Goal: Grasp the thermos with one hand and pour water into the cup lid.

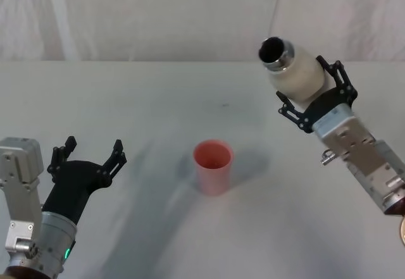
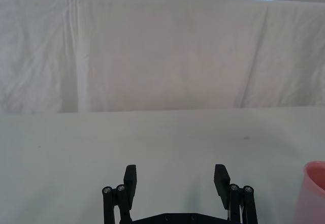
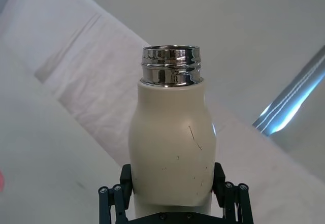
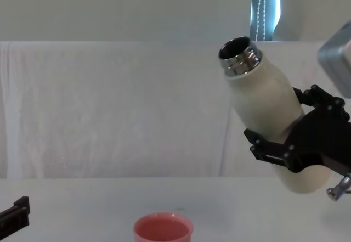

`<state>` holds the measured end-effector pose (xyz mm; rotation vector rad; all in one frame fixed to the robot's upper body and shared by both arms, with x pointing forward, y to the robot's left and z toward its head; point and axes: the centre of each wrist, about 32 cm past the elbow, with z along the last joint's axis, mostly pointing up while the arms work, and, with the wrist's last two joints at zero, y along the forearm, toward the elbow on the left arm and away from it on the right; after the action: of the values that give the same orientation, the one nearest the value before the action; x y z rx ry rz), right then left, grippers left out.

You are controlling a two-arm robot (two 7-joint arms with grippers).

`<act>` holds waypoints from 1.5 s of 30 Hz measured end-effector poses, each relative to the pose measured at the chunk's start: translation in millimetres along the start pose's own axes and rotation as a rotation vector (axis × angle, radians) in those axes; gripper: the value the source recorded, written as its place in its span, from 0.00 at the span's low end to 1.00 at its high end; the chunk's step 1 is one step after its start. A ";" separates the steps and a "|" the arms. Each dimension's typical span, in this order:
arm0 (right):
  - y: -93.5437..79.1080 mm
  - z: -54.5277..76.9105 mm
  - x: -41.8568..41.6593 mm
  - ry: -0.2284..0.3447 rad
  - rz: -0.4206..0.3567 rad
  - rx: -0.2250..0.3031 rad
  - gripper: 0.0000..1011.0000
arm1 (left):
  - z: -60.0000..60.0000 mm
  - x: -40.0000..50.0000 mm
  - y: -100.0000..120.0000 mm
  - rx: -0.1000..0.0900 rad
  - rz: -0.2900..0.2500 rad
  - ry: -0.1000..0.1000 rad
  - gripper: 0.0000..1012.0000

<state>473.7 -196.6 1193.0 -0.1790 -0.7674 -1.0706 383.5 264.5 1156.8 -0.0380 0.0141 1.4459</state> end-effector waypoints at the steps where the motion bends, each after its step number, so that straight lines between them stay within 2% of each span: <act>1: -0.6 -0.5 0.1 0.015 -0.002 -0.001 0.95 | 0.0 0.0 0.0 0.000 0.000 0.000 0.99; 20: -19.8 -10.0 -2.4 0.291 -0.028 -0.044 0.95 | 0.0 0.0 0.0 0.000 0.000 0.000 0.99; 30: -27.4 -14.2 -5.9 0.368 -0.045 -0.092 0.95 | 0.0 0.0 0.0 0.000 0.000 0.000 0.99; 37: -33.5 -20.0 -12.2 0.464 -0.070 -0.157 0.95 | 0.0 0.0 0.0 0.000 0.000 0.000 0.99; 45: -35.7 -22.7 -14.5 0.537 -0.103 -0.175 0.95 | 0.0 0.0 0.0 0.000 0.000 0.000 0.99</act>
<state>450.9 -214.7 1159.1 0.0041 -0.2010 -1.2132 383.5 264.5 1156.8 -0.0379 0.0141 1.4460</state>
